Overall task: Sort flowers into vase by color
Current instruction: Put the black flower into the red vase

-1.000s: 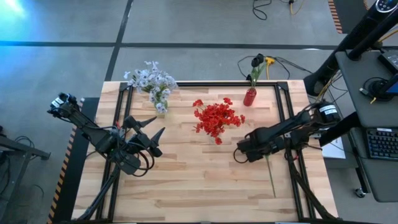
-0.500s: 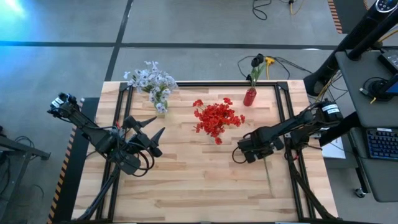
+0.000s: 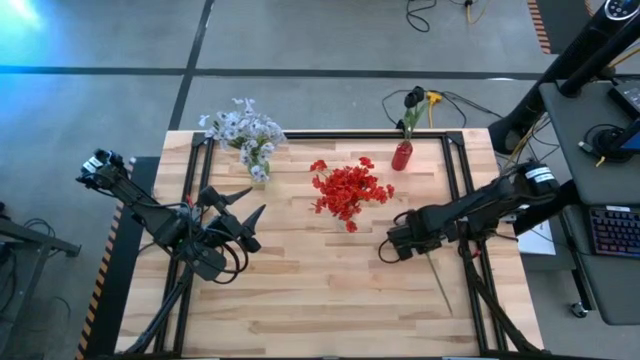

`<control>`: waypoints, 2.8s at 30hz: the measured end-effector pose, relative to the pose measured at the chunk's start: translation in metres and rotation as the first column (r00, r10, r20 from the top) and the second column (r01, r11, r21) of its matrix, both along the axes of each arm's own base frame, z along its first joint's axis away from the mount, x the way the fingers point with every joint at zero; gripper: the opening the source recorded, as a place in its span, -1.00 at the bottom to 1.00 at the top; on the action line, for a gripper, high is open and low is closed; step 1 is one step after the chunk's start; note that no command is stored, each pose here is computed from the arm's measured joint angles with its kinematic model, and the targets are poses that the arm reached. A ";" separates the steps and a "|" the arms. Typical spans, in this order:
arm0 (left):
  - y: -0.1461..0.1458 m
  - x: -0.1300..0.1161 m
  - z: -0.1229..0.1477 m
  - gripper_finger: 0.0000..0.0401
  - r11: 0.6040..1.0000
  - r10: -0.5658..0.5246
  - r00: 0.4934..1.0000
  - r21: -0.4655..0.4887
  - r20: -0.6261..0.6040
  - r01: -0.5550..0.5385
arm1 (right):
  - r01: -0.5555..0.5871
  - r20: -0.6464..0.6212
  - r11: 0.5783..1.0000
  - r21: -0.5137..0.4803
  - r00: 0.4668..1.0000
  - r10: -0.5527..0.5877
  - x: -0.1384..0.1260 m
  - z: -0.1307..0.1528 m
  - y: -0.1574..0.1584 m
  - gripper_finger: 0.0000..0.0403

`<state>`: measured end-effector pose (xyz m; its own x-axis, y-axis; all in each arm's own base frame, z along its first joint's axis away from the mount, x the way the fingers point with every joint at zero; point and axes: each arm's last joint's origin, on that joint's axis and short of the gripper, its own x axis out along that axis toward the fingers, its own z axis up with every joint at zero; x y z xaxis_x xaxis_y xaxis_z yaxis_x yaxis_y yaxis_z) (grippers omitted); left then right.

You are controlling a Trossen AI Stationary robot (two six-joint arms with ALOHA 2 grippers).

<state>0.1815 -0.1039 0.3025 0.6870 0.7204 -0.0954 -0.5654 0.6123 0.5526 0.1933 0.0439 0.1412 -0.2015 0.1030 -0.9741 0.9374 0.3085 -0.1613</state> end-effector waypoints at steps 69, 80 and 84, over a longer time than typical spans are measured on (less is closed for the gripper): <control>0.000 0.000 0.000 0.16 1.000 0.000 1.000 -0.002 0.003 0.000 | 0.214 0.241 0.135 -0.968 0.939 0.245 0.009 0.240 -0.119 -0.94; 0.000 0.000 0.000 0.16 1.000 0.000 1.000 -0.001 0.002 0.000 | 0.205 0.246 0.175 -0.963 0.935 0.258 0.013 0.223 -0.134 -0.94; 0.000 0.000 0.000 0.16 1.000 0.000 1.000 -0.001 0.002 0.000 | 0.194 0.237 0.165 -0.967 0.922 0.305 0.018 0.223 -0.137 -0.94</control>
<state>0.1817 -0.1041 0.3026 0.6870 0.7204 -0.0948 -0.5668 0.6129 0.5505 0.2110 -0.0932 0.3640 0.1594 -0.9581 -0.2380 0.9784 0.1854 -0.0910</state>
